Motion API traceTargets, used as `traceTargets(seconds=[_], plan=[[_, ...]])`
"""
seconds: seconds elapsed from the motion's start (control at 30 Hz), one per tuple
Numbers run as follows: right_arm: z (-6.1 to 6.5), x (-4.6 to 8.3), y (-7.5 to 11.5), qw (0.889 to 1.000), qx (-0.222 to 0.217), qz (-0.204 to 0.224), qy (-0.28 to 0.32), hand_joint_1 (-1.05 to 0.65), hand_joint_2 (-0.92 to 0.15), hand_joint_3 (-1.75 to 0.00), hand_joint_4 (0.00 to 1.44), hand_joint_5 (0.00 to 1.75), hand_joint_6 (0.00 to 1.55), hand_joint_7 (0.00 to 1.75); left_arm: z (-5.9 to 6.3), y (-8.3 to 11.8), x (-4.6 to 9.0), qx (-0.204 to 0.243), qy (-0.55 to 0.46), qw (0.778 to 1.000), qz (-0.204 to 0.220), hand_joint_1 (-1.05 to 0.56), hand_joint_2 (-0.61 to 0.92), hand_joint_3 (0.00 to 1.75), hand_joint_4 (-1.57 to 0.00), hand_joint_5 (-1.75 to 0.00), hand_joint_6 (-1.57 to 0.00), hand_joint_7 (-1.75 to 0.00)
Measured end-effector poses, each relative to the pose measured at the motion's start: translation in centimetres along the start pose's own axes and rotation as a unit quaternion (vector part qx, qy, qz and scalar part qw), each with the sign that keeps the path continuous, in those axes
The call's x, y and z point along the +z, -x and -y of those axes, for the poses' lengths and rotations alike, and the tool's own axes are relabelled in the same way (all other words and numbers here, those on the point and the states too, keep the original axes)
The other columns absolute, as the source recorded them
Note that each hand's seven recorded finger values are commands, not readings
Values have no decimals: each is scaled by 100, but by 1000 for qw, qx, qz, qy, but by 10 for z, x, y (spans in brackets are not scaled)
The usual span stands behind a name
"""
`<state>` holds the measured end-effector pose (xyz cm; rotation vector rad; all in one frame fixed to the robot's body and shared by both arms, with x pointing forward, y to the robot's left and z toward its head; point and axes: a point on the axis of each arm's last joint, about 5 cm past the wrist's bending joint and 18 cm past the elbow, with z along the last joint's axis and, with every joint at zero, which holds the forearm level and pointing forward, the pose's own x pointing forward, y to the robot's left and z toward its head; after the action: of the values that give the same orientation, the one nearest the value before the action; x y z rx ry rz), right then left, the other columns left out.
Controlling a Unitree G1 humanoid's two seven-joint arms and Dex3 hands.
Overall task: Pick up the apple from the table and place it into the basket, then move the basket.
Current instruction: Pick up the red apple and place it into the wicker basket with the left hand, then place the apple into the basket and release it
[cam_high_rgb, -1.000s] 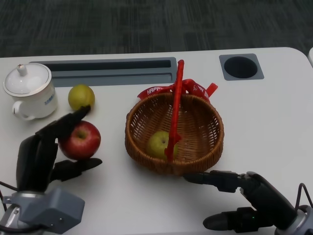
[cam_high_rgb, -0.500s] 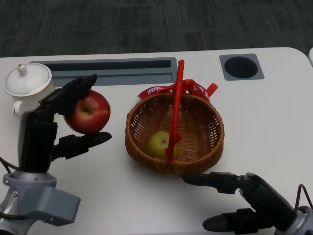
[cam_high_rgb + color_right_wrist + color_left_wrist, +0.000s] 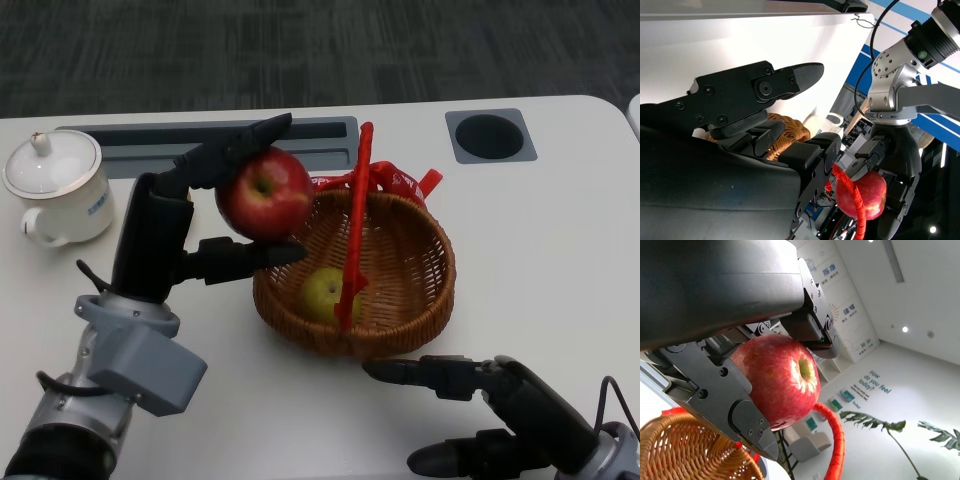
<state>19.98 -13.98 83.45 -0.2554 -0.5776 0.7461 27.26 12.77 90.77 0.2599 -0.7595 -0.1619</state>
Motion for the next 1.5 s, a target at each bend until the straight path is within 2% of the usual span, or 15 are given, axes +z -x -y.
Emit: traceTargets(seconds=[0.53,0.63,0.77,0.9,1.0,1.1,1.23,1.5], plan=[[-1,0,2,1000,-7,-2,0,-55,-92,-10,68,0,59,0,15,4,-6,-57,28,997,-50,-1,80,0,-122,0,-109,0],[-2,0,2,1000,-8,-3,-1,-54,-92,-9,68,0,59,0,16,5,-7,-67,29,996,-60,-6,80,0,-105,0,-95,0],[-2,0,3,1000,-7,-2,-1,-54,-92,-9,68,0,59,0,15,5,-9,-100,28,992,-72,-30,80,0,-60,0,-56,0],[-3,1,3,1000,-6,-2,0,-54,-92,-9,68,0,59,0,11,2,-9,-141,44,986,-73,-48,80,0,-34,0,-35,0],[-3,1,3,1000,-6,-1,0,-54,-92,-9,68,0,59,0,7,-4,-8,-165,55,983,-64,-64,79,0,-25,-1,-29,0],[-3,1,3,1000,-8,-1,0,-54,-92,-9,68,0,59,0,3,-9,-8,-185,61,979,-56,-73,78,0,-20,0,-26,0],[-3,1,3,1000,-9,-1,0,-53,-92,-8,69,0,60,0,-2,-13,-7,-207,61,975,-51,-74,74,0,-16,0,-24,0],[-3,1,3,1000,-12,-1,-1,-53,-92,-7,70,1,61,1,-8,-21,-3,-205,54,977,-36,-75,75,1,-12,0,-19,0]])
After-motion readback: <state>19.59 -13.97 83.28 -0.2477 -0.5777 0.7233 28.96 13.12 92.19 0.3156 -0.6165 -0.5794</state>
